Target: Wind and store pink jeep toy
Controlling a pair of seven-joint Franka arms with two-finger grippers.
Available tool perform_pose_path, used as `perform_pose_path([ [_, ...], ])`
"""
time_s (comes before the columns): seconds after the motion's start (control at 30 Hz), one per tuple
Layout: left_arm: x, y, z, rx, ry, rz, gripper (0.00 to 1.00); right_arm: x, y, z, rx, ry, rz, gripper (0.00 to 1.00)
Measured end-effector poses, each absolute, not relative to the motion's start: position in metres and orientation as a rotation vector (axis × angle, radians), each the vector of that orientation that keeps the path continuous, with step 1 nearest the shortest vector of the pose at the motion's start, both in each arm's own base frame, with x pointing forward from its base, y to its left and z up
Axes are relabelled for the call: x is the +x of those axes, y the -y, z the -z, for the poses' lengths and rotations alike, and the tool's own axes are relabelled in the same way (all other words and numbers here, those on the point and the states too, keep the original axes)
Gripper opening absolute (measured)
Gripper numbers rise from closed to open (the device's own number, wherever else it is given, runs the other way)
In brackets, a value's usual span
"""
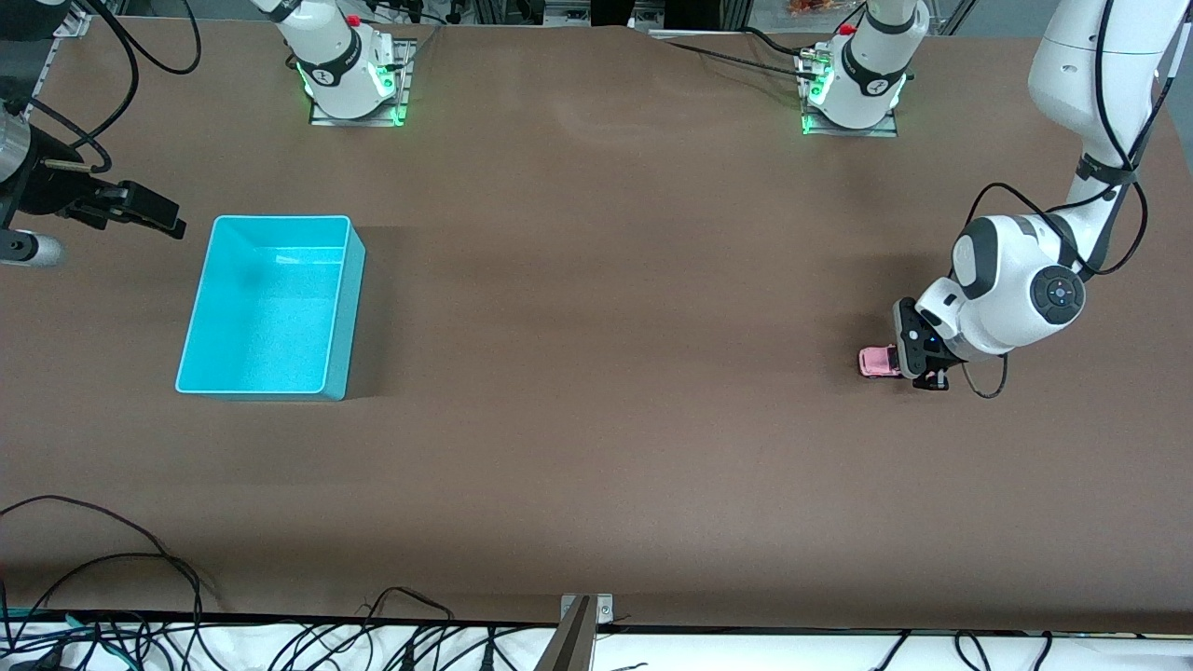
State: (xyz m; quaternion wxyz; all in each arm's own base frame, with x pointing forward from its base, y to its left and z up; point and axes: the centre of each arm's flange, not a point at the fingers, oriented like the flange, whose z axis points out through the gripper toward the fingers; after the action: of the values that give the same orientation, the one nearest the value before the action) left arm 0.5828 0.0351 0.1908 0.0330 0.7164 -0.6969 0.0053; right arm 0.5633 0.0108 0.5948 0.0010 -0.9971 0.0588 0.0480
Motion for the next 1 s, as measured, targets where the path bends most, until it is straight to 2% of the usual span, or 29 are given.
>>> perform_pose_path([
  [0.57, 0.584, -0.045, -0.190, 2.190, 2.159, -0.013, 0.51, 0.563, -0.011, -0.595, -3.130, -0.185, -0.151, 1.00],
  [1.0, 0.581, -0.164, -0.190, 2.224, 2.140, -0.038, 0.51, 0.563, -0.011, -0.595, -3.130, -0.185, -0.151, 1.00],
])
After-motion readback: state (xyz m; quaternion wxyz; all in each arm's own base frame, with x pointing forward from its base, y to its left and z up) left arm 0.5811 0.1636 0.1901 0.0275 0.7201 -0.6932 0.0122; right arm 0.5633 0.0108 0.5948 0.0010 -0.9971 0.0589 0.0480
